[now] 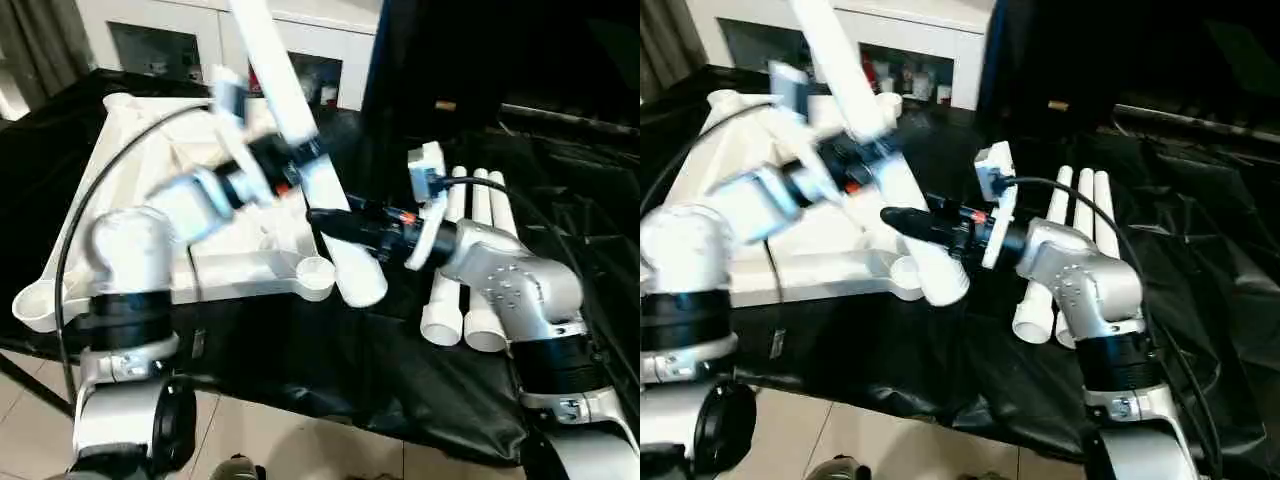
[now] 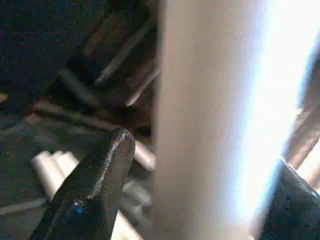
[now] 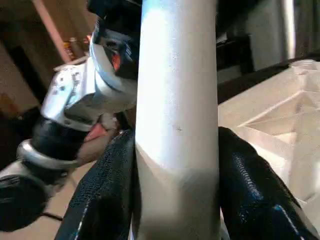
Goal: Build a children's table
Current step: Pick table leg
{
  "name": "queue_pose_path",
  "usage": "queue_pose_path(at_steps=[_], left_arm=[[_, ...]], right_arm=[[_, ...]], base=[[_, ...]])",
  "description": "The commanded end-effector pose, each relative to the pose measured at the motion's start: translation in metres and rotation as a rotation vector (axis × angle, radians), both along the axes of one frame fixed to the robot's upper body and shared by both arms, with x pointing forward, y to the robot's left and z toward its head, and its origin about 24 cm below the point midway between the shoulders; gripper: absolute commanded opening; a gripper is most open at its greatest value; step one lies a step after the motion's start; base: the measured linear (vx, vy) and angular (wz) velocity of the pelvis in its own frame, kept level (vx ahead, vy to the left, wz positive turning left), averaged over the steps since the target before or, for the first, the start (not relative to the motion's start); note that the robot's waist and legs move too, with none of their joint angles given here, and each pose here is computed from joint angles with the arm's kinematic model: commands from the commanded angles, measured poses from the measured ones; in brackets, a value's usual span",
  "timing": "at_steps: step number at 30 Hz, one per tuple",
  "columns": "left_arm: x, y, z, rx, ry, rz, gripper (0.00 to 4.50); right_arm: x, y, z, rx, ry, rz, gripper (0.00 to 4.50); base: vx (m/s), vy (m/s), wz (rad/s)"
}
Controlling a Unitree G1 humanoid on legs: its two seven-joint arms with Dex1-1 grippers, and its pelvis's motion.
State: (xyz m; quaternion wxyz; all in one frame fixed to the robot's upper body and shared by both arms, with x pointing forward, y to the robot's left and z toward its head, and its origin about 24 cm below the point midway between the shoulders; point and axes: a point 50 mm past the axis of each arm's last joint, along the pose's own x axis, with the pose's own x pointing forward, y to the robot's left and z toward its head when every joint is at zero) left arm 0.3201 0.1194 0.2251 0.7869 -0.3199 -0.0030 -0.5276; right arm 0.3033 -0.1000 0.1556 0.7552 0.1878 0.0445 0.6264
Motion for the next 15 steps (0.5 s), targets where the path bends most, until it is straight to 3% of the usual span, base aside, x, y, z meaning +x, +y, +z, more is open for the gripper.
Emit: queue_pose_path(at_steps=[1,3,5,8,11,14,15], left_arm=[[-0.016,-0.008,0.005,0.01,-0.087,-0.138,3.32],[-0.022,-0.01,0.003,0.031,-0.122,-0.178,3.32],[-0.021,-0.011,0.0,0.05,-0.116,-0.177,2.96],[-0.009,-0.011,-0.005,0.09,-0.084,-0.091,2.96],[-0.006,-0.011,-0.011,0.128,-0.07,-0.084,2.51],[-0.007,-0.012,-0.012,0.137,-0.074,-0.092,2.54],[-0.007,-0.012,-0.013,0.139,-0.077,-0.092,2.17]], right_arm=[[-0.006,-0.003,0.006,0.023,-0.015,0.038,1.84],[-0.007,-0.004,0.006,0.023,-0.012,0.043,1.84],[-0.007,-0.004,0.005,0.023,-0.012,0.043,1.84],[-0.008,-0.004,0.005,0.02,-0.012,0.04,1.84],[-0.009,-0.004,0.004,0.011,-0.012,0.041,1.84],[-0.01,-0.004,0.004,0.009,-0.012,0.043,1.84],[-0.01,-0.004,0.004,0.009,-0.011,0.041,1.84]], base=[[0.0,0.0,0.0],[0.0,0.0,0.0],[0.0,0.0,0.0],[0.0,0.0,0.0],[0.0,0.0,0.0],[0.0,0.0,0.0],[0.0,0.0,0.0]])
